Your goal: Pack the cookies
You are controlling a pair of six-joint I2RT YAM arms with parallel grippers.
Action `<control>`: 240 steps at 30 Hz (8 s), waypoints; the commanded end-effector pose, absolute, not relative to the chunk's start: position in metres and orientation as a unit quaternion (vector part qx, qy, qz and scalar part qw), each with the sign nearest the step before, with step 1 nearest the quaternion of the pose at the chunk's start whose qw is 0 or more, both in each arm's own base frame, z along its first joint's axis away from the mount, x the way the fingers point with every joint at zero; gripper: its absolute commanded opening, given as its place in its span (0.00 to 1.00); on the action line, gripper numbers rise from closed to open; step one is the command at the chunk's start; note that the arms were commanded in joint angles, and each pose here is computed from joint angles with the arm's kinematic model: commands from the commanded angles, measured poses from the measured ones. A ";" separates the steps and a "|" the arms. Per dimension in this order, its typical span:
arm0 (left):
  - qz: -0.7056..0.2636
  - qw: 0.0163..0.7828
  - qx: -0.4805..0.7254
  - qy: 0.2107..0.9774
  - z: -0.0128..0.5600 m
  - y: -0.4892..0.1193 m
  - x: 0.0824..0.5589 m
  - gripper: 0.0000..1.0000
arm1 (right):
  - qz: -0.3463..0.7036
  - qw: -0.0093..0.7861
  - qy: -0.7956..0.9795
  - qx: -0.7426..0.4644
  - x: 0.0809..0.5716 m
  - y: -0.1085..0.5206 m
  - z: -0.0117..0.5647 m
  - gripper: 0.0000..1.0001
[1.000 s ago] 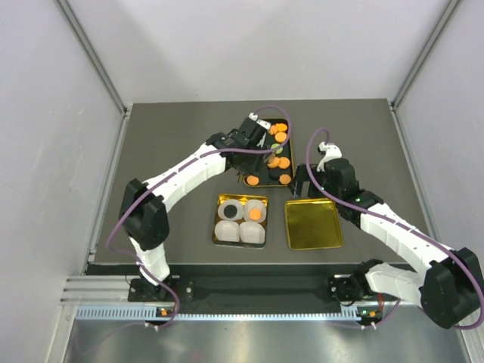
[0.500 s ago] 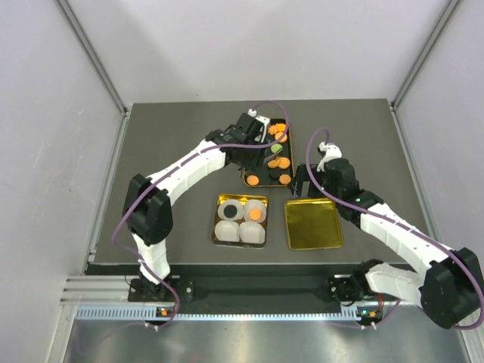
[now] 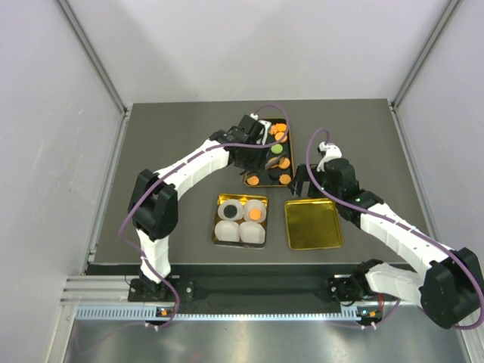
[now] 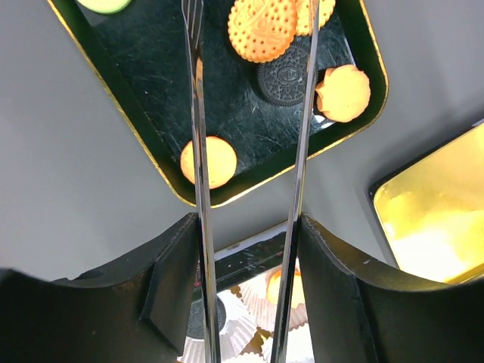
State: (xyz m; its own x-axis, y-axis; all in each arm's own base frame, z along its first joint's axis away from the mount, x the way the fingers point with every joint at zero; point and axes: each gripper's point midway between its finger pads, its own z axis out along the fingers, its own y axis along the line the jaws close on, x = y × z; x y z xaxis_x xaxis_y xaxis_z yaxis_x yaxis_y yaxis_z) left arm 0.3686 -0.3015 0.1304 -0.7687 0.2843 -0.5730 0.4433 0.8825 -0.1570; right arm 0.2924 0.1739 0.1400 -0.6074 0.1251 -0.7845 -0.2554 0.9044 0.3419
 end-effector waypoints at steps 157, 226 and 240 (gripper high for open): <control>-0.160 0.155 0.141 0.965 0.203 -0.144 0.119 0.38 | 0.224 0.464 0.856 -0.042 0.301 0.178 0.161 1.00; -0.186 0.208 0.154 0.948 0.243 -0.182 0.153 0.45 | 0.224 0.468 0.854 -0.040 0.300 0.176 0.164 1.00; -0.107 0.370 0.148 0.911 0.271 -0.245 0.308 0.48 | 0.226 0.471 0.852 -0.039 0.299 0.175 0.168 1.00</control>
